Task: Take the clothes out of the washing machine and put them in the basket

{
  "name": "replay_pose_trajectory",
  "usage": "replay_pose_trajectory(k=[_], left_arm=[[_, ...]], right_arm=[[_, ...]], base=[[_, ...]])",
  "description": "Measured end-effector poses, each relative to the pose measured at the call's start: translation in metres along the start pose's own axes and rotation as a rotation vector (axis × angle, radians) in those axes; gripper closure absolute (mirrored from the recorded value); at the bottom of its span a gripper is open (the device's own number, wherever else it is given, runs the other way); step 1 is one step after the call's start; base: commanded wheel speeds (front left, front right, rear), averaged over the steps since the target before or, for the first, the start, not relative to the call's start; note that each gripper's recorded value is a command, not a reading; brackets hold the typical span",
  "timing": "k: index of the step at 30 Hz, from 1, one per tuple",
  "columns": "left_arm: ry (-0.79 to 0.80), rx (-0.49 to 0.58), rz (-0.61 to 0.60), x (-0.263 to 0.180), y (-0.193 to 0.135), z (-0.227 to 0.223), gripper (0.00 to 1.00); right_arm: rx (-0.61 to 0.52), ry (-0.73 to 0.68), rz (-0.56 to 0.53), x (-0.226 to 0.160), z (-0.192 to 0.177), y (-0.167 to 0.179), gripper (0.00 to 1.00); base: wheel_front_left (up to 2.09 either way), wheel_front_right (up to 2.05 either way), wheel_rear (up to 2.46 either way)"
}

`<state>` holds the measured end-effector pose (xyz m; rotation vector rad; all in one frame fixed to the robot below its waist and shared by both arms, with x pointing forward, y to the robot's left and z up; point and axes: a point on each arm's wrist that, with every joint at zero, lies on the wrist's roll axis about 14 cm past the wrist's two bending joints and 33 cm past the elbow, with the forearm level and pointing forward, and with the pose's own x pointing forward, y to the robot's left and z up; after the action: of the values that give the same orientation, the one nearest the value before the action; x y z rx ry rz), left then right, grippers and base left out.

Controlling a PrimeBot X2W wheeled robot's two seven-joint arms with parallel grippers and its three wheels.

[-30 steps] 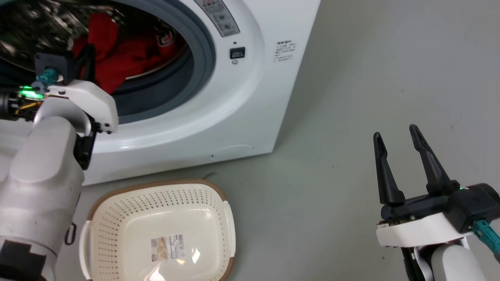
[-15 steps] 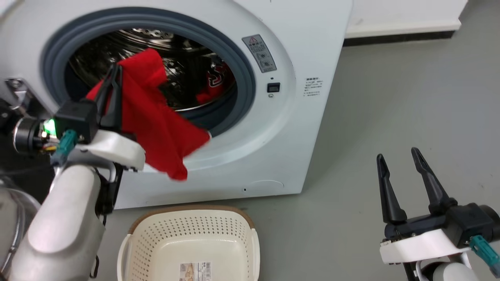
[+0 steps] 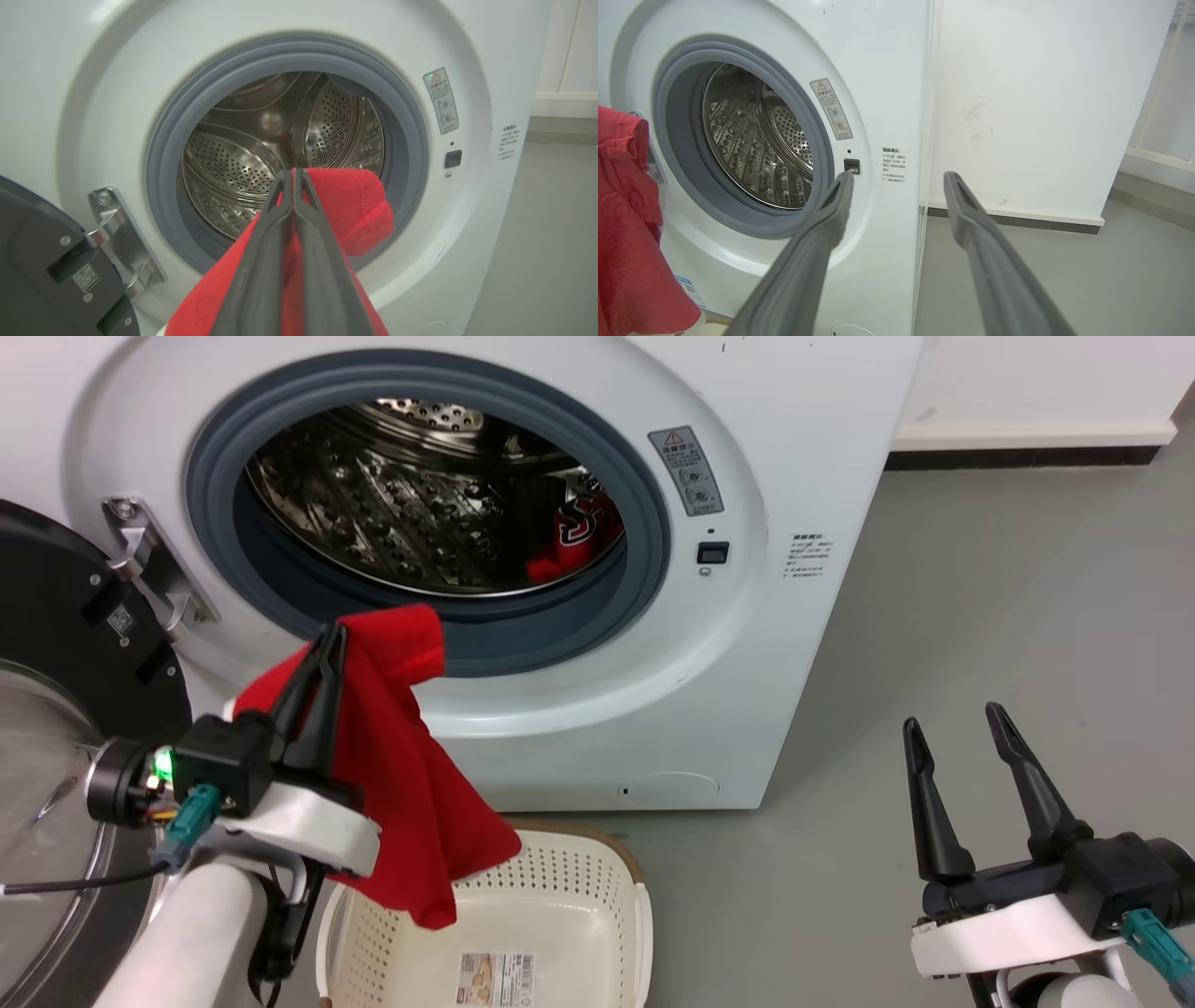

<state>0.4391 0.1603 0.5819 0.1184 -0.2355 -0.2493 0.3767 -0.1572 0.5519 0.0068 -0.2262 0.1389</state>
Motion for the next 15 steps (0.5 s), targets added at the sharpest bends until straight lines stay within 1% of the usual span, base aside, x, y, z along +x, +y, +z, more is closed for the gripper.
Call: replay_pose_trajectory(k=[8,15], left_arm=[[0.236,-0.03,-0.013,-0.019,-0.007,-0.082,1.0],[0.497,-0.083,0.003,-0.047,-0.011,-0.176,1.0]], right_arm=[[-0.01,0.043,0.017,0.017,-0.021,0.002,0.0],[-0.034,0.091,0.016,0.033,-0.046,-0.003,0.0]], base=[[0.0,0.0,0.0],[0.0,0.0,0.0]])
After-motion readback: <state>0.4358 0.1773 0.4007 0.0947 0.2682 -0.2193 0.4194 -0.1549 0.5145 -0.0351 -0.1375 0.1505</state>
